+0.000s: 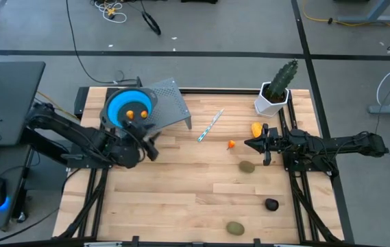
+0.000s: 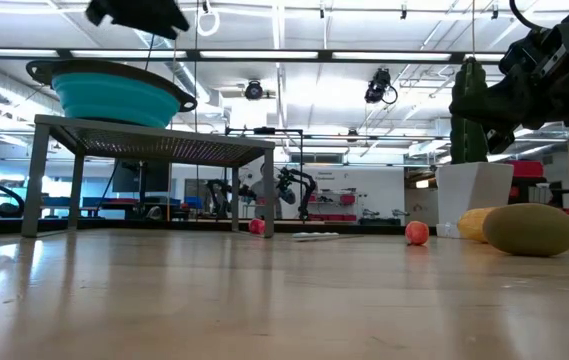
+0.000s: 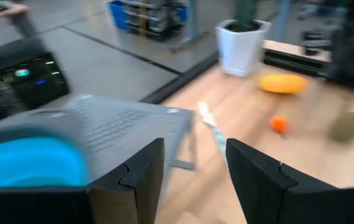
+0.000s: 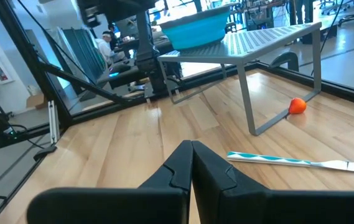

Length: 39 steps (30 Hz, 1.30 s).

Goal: Pick & Place Fruit
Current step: Put the right orange pear into the blue strainer bowl

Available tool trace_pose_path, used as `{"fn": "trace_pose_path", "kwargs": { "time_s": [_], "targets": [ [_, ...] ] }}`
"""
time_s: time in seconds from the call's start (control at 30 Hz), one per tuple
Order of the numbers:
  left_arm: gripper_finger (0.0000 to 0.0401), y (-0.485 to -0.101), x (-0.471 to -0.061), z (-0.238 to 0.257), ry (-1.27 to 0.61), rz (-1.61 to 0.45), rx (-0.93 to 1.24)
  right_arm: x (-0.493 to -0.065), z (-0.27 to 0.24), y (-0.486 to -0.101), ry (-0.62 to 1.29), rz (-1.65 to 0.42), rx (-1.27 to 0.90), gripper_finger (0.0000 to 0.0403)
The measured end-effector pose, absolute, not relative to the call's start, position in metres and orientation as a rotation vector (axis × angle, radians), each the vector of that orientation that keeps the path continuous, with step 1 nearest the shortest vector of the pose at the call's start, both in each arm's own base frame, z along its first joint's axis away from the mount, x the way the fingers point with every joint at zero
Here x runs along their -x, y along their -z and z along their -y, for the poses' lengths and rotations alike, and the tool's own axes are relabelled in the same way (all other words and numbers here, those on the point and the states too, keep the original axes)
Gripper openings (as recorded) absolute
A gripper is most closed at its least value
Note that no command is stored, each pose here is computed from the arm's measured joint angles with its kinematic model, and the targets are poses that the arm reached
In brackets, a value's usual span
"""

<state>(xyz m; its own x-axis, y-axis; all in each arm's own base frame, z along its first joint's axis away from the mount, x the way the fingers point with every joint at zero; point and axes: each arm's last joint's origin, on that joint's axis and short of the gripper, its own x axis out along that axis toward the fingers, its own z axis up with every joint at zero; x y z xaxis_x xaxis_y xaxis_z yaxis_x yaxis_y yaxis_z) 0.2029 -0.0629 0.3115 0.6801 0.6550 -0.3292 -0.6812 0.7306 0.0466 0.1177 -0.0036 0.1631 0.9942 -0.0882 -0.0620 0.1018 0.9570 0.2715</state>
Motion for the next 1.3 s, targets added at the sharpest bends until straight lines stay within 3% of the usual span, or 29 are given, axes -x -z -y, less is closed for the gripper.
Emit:
{"fn": "trace_pose_path", "kwargs": {
  "time_s": [0.23,0.7,1.03,1.3],
  "targets": [
    [0.0183,-0.294,-0.242,0.082,-0.606,-0.383,0.022,-0.118,0.004,-0.163,0.097,-0.049,-0.278,0.0013],
    [0.0183,-0.263,-0.292,0.102,-0.622,-0.321,-0.11,-0.118,0.004,-0.163,0.096,-0.05,-0.268,0.0013],
    [0.0183,-0.277,-0.321,0.093,-0.325,-0.17,-0.158,-0.118,0.004,-0.163,0.096,-0.051,-0.286,0.0013],
    [0.0183,-0.259,-0.319,0.064,-0.171,0.005,-0.084,-0.118,0.004,-0.163,0.097,-0.048,-0.331,0.0013]
  ]
}}
